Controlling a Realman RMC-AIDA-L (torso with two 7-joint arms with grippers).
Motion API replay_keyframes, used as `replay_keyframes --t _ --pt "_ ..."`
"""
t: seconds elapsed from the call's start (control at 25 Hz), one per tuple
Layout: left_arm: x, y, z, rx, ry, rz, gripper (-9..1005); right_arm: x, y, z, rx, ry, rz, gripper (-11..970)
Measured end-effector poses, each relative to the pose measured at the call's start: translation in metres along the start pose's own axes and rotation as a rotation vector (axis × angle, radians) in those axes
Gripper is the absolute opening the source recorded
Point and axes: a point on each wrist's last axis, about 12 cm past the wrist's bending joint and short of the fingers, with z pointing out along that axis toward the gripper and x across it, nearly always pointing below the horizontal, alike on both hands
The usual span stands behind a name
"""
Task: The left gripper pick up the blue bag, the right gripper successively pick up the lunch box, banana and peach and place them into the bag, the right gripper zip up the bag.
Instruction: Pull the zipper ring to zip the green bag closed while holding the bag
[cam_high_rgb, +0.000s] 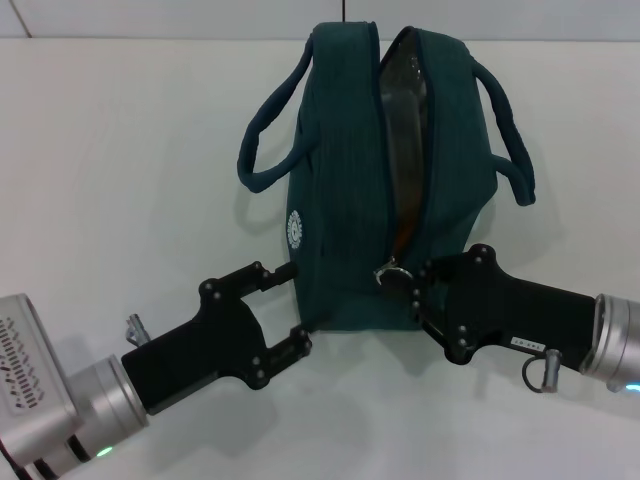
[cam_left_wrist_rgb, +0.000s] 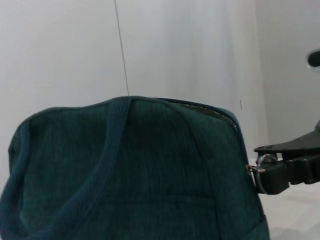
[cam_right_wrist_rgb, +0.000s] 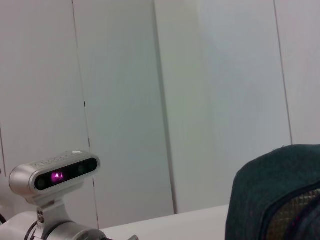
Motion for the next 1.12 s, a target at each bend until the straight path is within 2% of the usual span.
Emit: replay_keyframes --t 0.12,0.28,0.68,0.96,1.12 --pt "0.001 -0.003 0.002 0.019 0.004 -0.004 571 0.0 0.0 0.001 -0.003 0.006 -0.002 14" --pt "0.001 -0.004 0.006 0.045 0.013 -0.018 578 0.001 0.0 0.001 -0.006 0.008 -0.001 14" --pt "-0.001 0.01 0.019 -0.002 0.028 -0.079 592 0.001 0.003 0.001 -0.007 0.0 0.005 15" --pt "-0.002 0.012 0.021 0.003 0.024 -0.075 595 0.002 0.003 0.001 -0.005 -0.002 0.01 15" --pt "-0.003 0.012 0.021 0.002 0.023 -0.066 550 0.001 0.002 0.0 0.0 -0.002 0.031 15"
